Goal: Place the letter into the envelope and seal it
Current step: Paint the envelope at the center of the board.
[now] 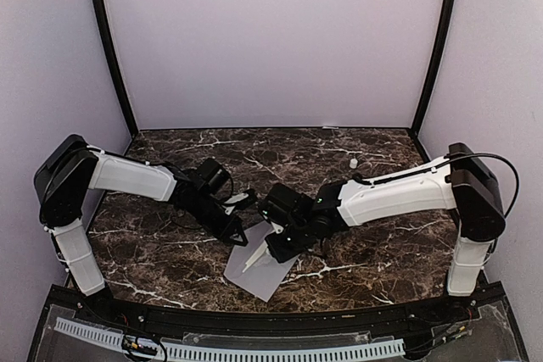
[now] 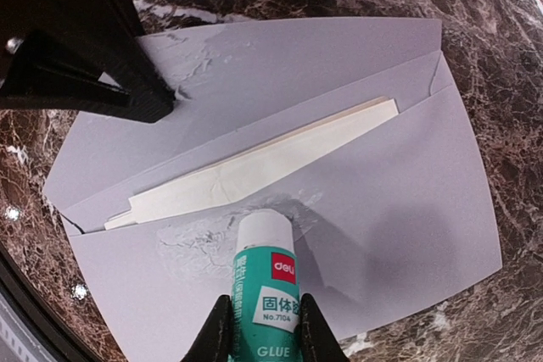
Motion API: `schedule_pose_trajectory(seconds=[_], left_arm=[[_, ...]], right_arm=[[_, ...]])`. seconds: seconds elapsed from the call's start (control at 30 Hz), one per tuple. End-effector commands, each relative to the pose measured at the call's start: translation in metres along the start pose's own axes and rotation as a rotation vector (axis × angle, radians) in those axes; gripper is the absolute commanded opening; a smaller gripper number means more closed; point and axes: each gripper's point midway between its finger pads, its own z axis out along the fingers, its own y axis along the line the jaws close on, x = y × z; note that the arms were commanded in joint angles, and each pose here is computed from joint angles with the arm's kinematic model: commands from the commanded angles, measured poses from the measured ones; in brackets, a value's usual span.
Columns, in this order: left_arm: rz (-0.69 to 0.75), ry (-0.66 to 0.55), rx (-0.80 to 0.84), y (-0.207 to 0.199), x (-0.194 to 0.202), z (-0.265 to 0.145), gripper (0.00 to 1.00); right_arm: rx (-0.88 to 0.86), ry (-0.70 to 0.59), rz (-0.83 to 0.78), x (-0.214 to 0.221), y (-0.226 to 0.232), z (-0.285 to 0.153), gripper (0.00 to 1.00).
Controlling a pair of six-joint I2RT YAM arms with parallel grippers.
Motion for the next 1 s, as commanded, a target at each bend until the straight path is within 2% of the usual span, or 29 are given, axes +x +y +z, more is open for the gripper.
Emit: schedule_pose_trajectory(seconds=[0.0,0.27,0.53,0.97], left_arm=[[0.042,-0.014,0.003,-0.01,-0.005,-0.007,0.0],[0.039,-0.015,-0.013,-0.007,-0.005,-0.007,0.0],[-0.002,0.003,-0.068,0.006,-0.001,-0.002,0.0],[-0.027,0.005,-0.08,0.011,0.0,0.0,0.0]], right_arm=[[0.064,-0.009,0.032,-0.008,-0.021,0.005,0.01],[0.056,-0.007,0.025,-0.01,-0.024,0.005,0.01],[-0.06,0.022,-0.016,-0.001,0.002,0.002,0.01],[-0.127,0.086,-0.051,0.019,0.026,0.003,0.01]])
